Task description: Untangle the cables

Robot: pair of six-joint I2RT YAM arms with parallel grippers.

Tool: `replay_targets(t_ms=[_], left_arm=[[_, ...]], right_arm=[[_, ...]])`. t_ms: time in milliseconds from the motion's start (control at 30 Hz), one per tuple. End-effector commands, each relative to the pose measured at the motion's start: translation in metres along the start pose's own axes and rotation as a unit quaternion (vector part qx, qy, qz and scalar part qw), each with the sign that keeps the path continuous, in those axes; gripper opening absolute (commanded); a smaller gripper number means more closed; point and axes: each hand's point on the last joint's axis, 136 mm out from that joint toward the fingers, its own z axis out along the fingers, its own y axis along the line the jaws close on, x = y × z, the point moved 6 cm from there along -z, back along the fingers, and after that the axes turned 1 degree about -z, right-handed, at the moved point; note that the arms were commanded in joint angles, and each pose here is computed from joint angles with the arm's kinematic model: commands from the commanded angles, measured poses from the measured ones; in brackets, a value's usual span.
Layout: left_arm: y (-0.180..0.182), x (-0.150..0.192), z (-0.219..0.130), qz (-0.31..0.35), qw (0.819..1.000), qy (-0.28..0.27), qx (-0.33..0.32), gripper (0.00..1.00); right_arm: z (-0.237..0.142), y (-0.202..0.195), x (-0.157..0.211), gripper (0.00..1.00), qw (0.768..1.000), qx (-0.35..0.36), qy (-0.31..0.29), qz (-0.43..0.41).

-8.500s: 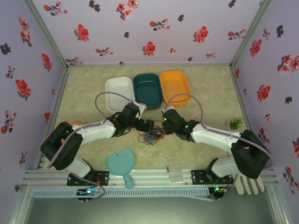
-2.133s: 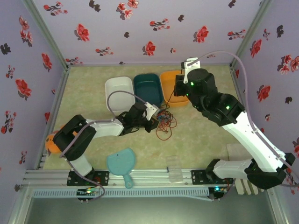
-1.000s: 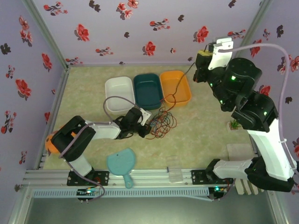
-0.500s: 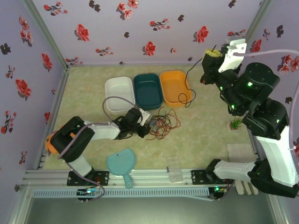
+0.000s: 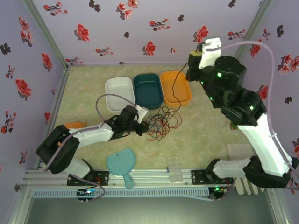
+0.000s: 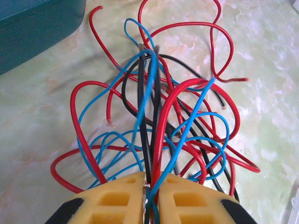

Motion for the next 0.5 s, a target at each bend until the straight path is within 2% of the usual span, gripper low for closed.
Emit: replay_targets(t_ms=[0,267,467], left_arm=[[0.001,-0.002,-0.007,0.0,1.0,0.0,-0.006,0.15],[0.001,0.0,-0.01,-0.005,1.0,0.002,-0.008,0.21],[0.002,0.0,-0.009,-0.008,1.0,0.002,-0.007,0.34]], right_arm=[[0.029,-0.005,0.001,0.0,0.999,0.041,0.006,-0.013],[0.108,-0.022,0.015,0.0,0.997,0.064,0.046,-0.004],[0.154,-0.037,0.031,0.0,0.994,0.089,0.056,0.001]])
